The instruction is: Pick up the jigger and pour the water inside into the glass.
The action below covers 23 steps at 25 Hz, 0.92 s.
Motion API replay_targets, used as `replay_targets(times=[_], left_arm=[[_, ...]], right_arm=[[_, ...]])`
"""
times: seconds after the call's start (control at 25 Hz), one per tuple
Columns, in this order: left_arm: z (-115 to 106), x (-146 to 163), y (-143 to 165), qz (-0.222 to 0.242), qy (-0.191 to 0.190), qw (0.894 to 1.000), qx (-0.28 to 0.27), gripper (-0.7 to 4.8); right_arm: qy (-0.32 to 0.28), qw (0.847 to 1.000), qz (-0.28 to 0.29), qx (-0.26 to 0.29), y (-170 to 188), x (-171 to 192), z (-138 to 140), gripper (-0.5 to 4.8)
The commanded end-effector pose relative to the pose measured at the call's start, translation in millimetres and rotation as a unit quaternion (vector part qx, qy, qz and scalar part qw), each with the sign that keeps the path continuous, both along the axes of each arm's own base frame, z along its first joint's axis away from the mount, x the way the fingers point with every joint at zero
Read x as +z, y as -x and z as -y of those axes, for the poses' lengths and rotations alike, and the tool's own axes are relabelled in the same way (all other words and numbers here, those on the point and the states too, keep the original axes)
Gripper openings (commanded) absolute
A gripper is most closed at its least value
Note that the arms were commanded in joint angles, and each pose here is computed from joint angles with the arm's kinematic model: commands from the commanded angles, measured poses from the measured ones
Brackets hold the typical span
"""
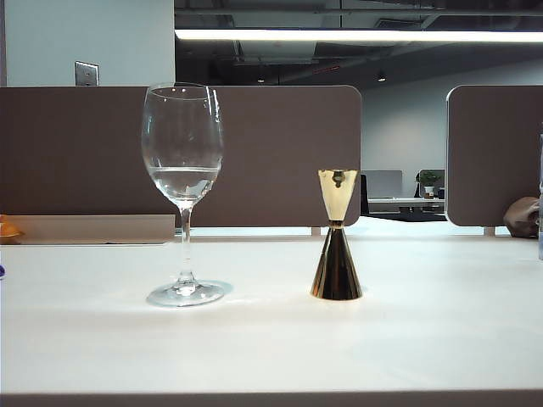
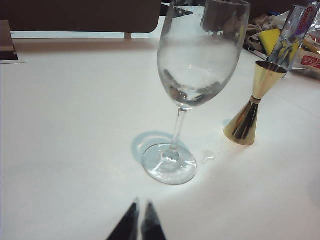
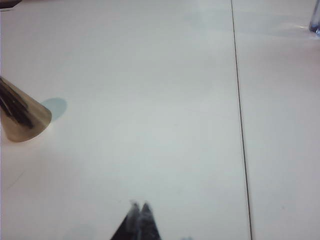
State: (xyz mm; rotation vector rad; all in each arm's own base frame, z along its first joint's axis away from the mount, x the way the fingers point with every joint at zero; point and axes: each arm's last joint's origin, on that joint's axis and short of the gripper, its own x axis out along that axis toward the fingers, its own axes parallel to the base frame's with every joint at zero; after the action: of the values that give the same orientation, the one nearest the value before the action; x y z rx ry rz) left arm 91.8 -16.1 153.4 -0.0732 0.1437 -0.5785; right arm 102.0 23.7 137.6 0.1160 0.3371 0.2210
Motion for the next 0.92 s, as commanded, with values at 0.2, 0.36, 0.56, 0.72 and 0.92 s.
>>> replay_targets(times=[0.2,0.36,0.56,0.72,0.92], left_arm=[[-5.0,-1.0,-2.8,0.010,-0.034,0.995,0.094,0.22],[-9.0,-1.3,-4.1,0.008,-0.044,0.985,0.164,0.22],[-9.7,-1.2,-4.2,0.008,-0.045,0.984,0.174,0.22],[-9.7,-1.2,-4.2,0.008,-0.045,0.984,0.174,0.22],[-9.6,-1.2,-4.2,0.008,-0.045,0.984,0.174,0.22]], right_arm=[[-0.001,1.000,0.000,-0.002,-0.2,-1.8,0.1,0.04],[-0.001,1.000,0.000,-0.002,-0.2,-1.8,0.1,0.04],[-0.001,1.000,0.000,-0.002,-0.2,-1.8,0.1,0.04],[-0.001,1.000,0.000,-0.002,-0.2,-1.7,0.1,0.04],[-0.001,1.000,0.000,-0.002,-0.2,-1.8,0.1,0.04]])
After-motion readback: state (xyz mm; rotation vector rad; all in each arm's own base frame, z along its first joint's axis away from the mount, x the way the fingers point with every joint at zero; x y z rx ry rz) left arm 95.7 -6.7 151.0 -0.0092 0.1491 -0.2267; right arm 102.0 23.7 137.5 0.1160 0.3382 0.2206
